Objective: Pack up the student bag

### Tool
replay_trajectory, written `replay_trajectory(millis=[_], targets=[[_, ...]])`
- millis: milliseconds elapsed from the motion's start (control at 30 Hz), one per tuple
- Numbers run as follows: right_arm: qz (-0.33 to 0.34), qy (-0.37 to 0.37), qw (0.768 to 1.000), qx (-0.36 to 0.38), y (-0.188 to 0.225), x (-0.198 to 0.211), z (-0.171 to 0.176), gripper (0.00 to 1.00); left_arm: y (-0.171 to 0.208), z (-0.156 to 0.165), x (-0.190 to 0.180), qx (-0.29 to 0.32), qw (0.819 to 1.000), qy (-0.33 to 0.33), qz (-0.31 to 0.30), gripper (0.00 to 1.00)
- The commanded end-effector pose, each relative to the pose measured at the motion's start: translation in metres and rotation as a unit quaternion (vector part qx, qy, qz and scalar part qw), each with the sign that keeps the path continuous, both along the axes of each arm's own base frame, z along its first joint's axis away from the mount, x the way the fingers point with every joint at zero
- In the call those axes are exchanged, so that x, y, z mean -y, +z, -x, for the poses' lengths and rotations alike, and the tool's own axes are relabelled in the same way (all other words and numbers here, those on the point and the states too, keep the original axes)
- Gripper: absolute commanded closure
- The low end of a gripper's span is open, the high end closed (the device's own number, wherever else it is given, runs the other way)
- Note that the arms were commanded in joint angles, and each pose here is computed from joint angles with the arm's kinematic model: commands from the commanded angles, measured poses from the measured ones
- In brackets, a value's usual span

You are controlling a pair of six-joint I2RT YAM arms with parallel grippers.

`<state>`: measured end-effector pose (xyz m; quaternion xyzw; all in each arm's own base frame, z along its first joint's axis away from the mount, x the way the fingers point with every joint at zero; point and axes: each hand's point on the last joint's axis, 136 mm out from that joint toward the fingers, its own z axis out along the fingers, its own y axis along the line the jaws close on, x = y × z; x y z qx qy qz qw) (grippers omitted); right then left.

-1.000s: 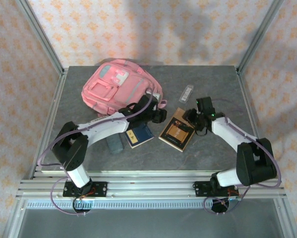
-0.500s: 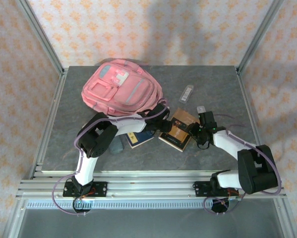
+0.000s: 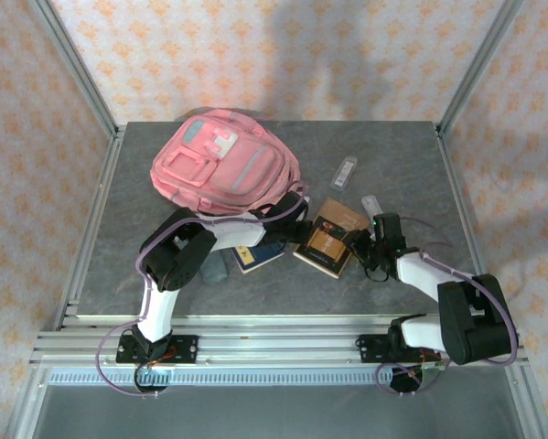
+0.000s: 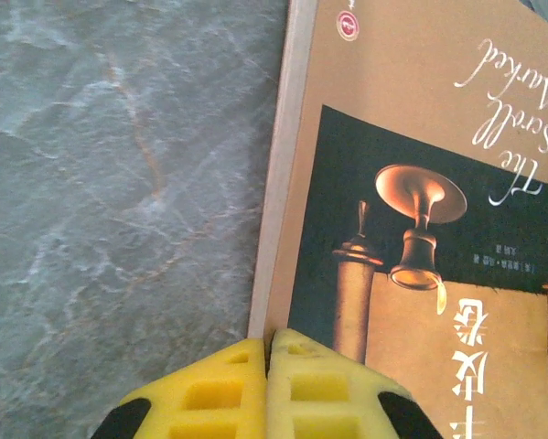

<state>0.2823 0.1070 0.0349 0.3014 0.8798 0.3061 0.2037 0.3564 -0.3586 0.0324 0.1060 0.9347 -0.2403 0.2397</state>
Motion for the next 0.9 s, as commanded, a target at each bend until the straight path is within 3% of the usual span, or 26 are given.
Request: replay_trajectory(millis=[0, 167, 267, 333, 433, 567, 733, 867], targets=[[-0.122, 0.105, 0.975, 0.153, 0.083, -0.054, -0.019, 0.56, -0.033, 0.032, -0.003, -0.057, 0.998, -0.021, -0.018, 0.99], [-0.128, 0.105, 0.966, 0.2, 0.102, -0.053, -0.017, 0.54, -0.033, 0.035, -0.002, -0.057, 0.998, -0.023, -0.012, 0.99], [-0.1, 0.083, 0.978, 0.16, 0.08, -0.045, -0.021, 0.56, -0.029, 0.035, -0.002, -0.053, 0.998, -0.02, -0.01, 0.99], [-0.096, 0.081, 0.985, 0.121, 0.059, -0.046, -0.02, 0.64, -0.025, 0.033, -0.004, -0.047, 0.999, -0.015, -0.009, 0.97], [-0.095, 0.087, 0.986, 0.106, 0.052, -0.048, -0.022, 0.86, -0.01, 0.029, -0.009, -0.031, 0.999, 0.0, -0.01, 0.79], [-0.088, 0.099, 0.98, 0.151, 0.085, -0.049, -0.031, 1.0, 0.036, 0.017, -0.025, 0.014, 0.999, 0.037, 0.008, 0.61], [-0.081, 0.14, 0.962, 0.22, 0.148, -0.057, -0.039, 1.0, 0.106, 0.011, -0.062, 0.079, 0.991, 0.084, 0.074, 0.44], [-0.105, 0.187, 0.94, 0.266, 0.196, -0.072, -0.041, 1.0, 0.164, 0.011, -0.092, 0.12, 0.972, 0.109, 0.169, 0.32]])
